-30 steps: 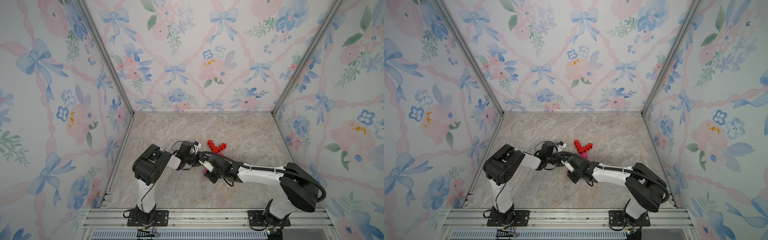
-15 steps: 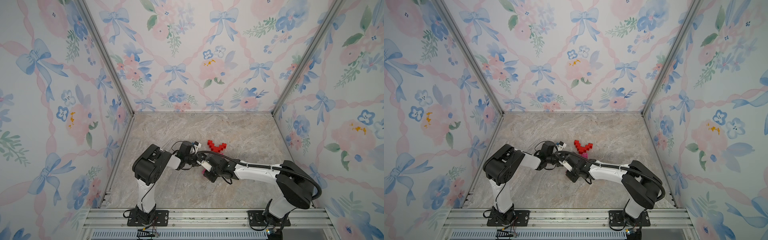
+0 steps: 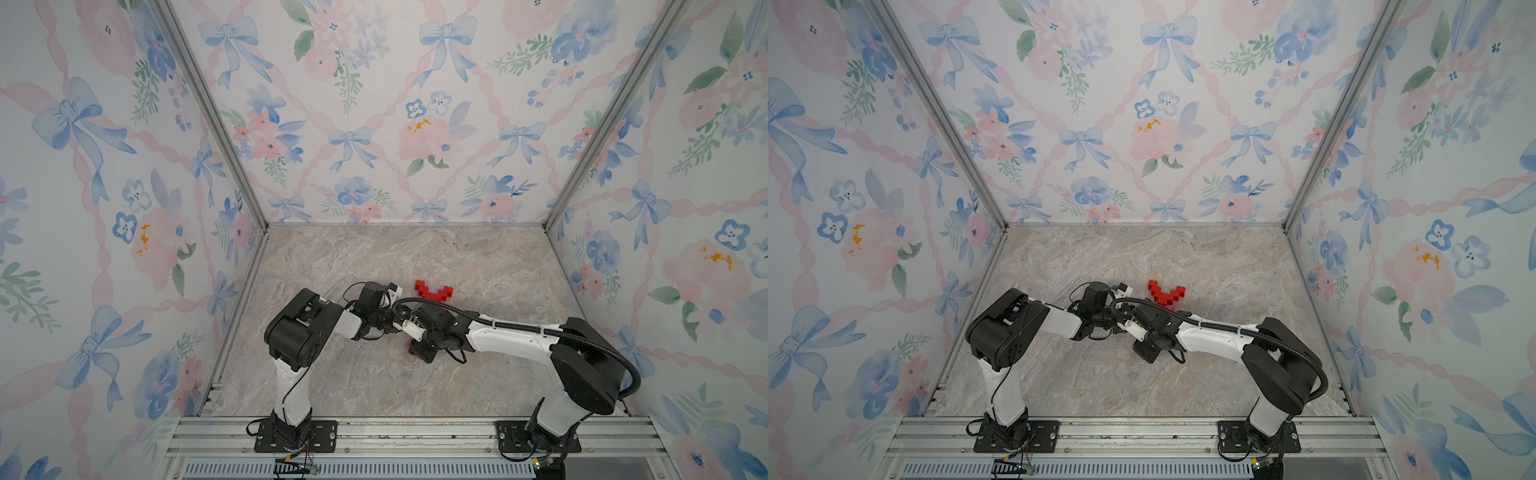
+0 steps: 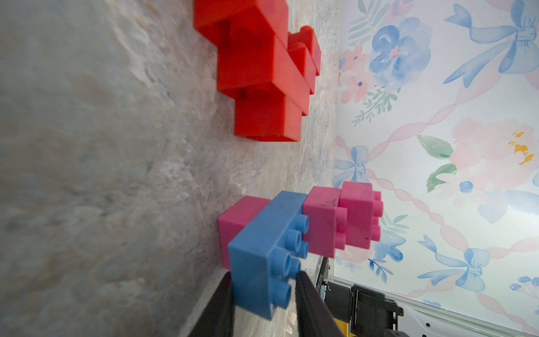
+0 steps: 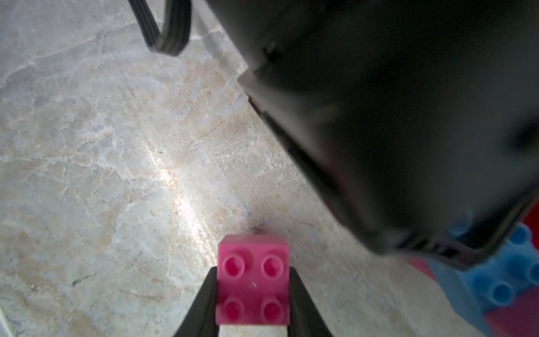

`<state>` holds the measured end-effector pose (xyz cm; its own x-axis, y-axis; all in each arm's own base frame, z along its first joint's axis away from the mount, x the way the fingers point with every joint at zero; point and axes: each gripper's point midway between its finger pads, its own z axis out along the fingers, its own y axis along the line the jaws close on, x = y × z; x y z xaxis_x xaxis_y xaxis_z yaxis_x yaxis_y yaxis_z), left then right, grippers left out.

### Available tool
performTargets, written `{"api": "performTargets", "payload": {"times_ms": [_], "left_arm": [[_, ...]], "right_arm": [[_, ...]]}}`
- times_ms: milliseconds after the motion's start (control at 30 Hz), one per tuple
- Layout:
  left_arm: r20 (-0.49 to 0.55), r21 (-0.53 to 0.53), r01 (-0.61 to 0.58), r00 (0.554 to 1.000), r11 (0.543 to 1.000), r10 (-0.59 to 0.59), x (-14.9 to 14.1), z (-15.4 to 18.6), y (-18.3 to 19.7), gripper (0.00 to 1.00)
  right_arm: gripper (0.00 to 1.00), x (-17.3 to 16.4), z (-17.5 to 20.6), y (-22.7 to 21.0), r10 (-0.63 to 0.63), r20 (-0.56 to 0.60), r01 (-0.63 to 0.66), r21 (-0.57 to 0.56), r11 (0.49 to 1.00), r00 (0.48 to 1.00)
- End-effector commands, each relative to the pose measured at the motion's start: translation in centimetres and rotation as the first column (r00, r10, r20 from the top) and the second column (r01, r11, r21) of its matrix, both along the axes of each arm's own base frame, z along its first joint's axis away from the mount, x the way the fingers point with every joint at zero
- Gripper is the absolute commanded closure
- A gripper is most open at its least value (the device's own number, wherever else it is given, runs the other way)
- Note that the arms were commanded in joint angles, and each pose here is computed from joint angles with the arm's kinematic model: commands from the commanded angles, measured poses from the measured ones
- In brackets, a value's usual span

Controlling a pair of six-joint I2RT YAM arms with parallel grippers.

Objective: Assemble the letter v with lego
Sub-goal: Assemble the lego brick with the lego brick.

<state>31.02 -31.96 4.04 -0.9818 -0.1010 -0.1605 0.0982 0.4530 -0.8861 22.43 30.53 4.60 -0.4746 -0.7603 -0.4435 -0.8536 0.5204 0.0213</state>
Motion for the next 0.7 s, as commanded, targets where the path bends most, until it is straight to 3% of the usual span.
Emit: {"api": "performTargets", "payload": {"times_ms": [0,333,667], "left_arm": [[-0.054,0.105,-0.049,0.997,0.993,0.055,-0.3,-2.6,1.8,0.65],[-0.053,0.102,-0.047,0.997,0.994,0.053,-0.2,-2.5,1.7,0.65],[-0.052,0.103,-0.045,0.997,0.994,0.050,-0.3,-2.6,1.7,0.66]], "right_arm": [[0.84,-0.7,-2.0,-2.5,-0.056,-0.040,0.050,-0.136,0.989,0.998],[0.84,0.8,-1.1,-1.1,-0.141,0.071,0.147,-0.098,0.984,0.988],[0.83,0.9,-0.7,-1.2,-0.233,0.048,0.235,-0.034,0.971,0.971]]}}
